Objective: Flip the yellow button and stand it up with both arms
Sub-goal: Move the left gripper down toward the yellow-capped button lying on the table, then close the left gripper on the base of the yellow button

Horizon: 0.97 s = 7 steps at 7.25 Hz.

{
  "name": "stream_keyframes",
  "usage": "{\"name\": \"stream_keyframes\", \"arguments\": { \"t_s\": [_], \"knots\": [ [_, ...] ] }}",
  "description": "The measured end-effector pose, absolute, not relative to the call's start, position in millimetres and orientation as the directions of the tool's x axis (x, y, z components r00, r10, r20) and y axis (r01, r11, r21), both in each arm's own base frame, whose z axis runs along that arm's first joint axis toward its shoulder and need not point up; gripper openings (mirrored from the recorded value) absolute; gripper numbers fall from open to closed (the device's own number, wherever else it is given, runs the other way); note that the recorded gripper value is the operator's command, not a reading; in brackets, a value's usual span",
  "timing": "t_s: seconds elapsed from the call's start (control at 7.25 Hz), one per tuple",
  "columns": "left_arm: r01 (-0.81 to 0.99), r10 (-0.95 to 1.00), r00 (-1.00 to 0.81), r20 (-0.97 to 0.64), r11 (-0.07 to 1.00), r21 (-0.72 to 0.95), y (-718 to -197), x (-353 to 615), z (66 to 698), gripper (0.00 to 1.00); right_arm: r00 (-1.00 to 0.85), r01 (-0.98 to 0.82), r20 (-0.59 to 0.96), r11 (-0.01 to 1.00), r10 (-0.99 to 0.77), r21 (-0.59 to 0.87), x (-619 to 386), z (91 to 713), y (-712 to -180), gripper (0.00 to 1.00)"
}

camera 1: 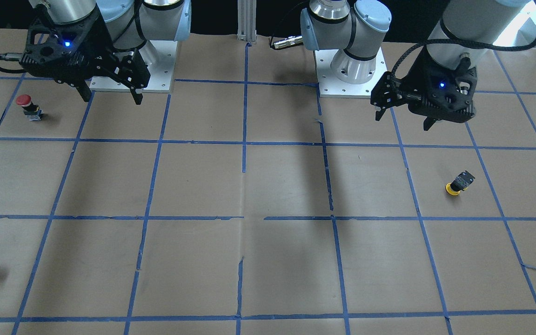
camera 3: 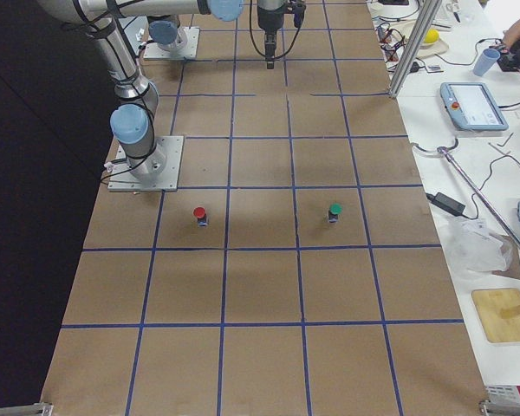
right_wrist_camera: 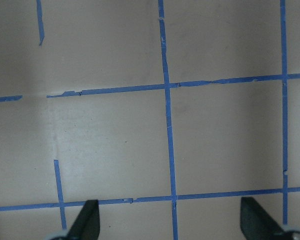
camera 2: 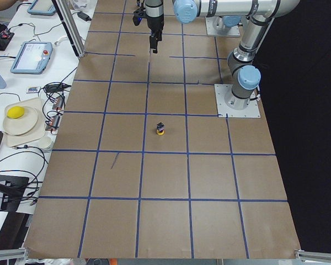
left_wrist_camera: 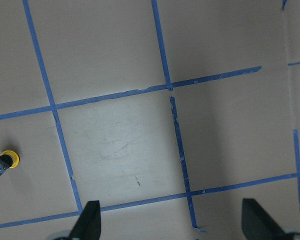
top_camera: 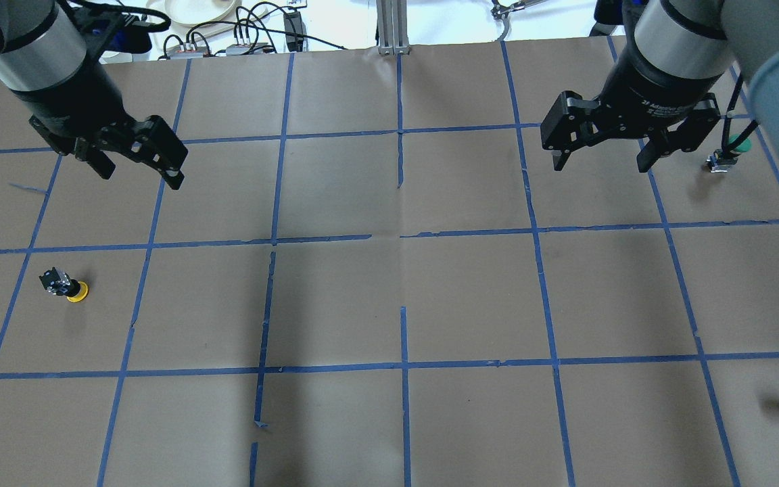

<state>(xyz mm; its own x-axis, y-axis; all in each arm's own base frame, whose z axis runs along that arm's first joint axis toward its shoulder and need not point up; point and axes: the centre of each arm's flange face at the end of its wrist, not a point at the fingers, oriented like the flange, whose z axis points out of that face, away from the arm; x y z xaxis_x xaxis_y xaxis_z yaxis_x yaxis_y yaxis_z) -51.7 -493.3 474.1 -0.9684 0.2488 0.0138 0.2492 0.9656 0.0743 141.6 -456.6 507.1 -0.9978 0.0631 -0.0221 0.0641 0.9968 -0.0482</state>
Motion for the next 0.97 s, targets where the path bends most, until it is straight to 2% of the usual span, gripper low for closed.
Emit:
{"name": "stream_keyframes", "arguments": {
  "t_s": [0.55,0.97],
  "knots": [
    [0.393,0.390,-0.919,0.053,0.914,0.103,-468,85,391,0.99,-0.998,0.065,-0.024,0.997,0.064,-0.048,142,507,-457,1.00],
    [0.569,0.569,-0.822,0.012,0.821,0.053,-463,158,338,0.99,-0.997,0.066,-0.028,0.997,0.065,-0.046,142,506,-457,1.00]
  ]
}}
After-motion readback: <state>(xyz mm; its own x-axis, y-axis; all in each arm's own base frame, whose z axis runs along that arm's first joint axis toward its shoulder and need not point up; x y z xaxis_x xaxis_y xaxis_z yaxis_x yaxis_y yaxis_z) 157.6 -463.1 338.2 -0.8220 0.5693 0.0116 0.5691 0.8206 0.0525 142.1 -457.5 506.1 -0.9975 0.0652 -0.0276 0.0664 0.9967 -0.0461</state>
